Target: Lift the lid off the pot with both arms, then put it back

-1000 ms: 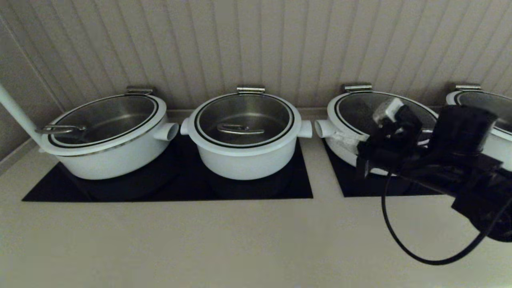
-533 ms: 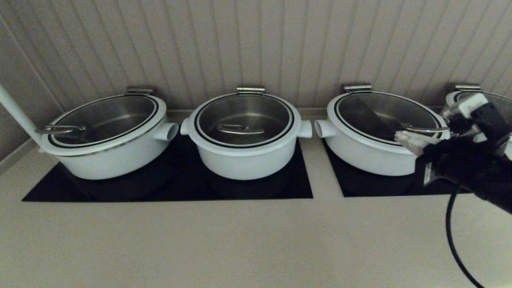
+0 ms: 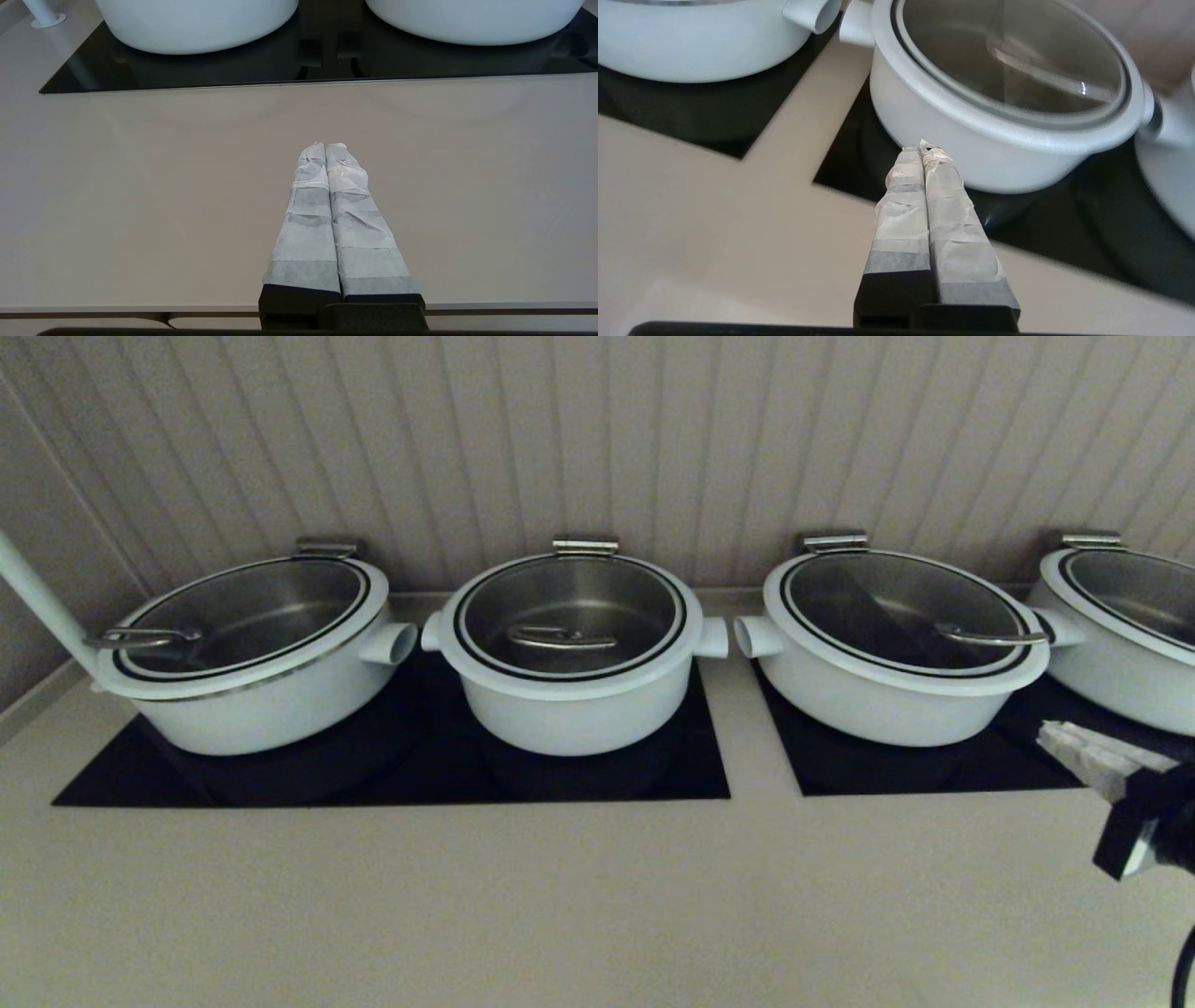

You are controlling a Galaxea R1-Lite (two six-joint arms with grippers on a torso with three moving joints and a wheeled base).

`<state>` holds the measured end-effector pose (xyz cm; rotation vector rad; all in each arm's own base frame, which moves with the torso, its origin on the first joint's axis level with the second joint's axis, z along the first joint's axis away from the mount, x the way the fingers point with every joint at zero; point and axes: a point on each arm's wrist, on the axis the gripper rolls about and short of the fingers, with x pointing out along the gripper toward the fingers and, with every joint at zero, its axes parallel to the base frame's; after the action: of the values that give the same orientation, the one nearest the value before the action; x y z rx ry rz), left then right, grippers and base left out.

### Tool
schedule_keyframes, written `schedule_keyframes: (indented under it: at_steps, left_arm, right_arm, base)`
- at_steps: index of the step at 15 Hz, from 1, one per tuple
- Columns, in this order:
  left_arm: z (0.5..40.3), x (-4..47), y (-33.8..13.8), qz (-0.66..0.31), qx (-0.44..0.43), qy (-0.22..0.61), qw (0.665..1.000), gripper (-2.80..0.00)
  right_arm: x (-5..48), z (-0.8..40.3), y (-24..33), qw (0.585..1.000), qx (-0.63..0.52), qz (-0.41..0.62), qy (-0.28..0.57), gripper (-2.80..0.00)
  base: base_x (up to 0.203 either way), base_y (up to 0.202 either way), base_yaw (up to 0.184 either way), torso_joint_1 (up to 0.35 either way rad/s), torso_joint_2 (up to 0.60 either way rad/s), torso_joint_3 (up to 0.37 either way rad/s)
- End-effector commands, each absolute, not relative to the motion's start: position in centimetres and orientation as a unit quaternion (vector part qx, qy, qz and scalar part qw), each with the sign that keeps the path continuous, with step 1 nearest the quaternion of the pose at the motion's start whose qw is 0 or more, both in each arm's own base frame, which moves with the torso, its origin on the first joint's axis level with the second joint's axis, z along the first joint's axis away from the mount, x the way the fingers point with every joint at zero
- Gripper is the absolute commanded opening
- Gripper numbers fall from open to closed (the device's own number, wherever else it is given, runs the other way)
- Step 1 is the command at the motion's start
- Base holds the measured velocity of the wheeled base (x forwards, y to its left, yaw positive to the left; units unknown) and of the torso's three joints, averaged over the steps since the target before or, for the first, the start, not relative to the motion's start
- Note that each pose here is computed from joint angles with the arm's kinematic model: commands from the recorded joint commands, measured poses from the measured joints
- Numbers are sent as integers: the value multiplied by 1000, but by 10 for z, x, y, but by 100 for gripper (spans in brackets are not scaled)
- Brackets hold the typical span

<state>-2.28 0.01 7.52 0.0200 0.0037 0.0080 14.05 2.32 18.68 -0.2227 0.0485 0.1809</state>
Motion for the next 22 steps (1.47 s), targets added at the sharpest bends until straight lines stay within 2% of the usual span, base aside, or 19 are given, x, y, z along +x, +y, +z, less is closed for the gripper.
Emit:
schedule_keyframes:
  at_steps: [1,5,10,13,15,21,22]
  left_arm:
    - [75,-23,0,5,10,2,1000,-280]
    - [75,-23,0,5,10,2,1000,-280]
    - [75,-23,0,5,10,2,1000,-280]
    - [75,-23,0,5,10,2,1000,-280]
    - [75,-23,0,5,10,2,1000,-280]
    - [75,-23,0,4,10,2,1000,-280]
    - [75,-23,0,5,10,2,1000,-280]
  right_arm:
    - [118,178,6,993,-102,61,18,-280]
    - [67,147,-1,995,-56,80,11,-280]
    - [29,127,1,998,-36,50,-3,-280]
    - [8,109,2,999,-34,-4,11,-280]
    - [2,97,-1,996,-32,-62,50,-280]
    - [-12,81,1,996,-69,0,51,-280]
    - [-17,78,1,997,-76,9,28,-280]
  base:
    - [0,0,0,0,0,0]
    - [0,0,0,0,0,0]
    - [0,0,0,0,0,0]
    - [0,0,0,0,0,0]
    - [0,0,0,0,0,0]
    - [0,0,0,0,0,0]
    - [0,0,0,0,0,0]
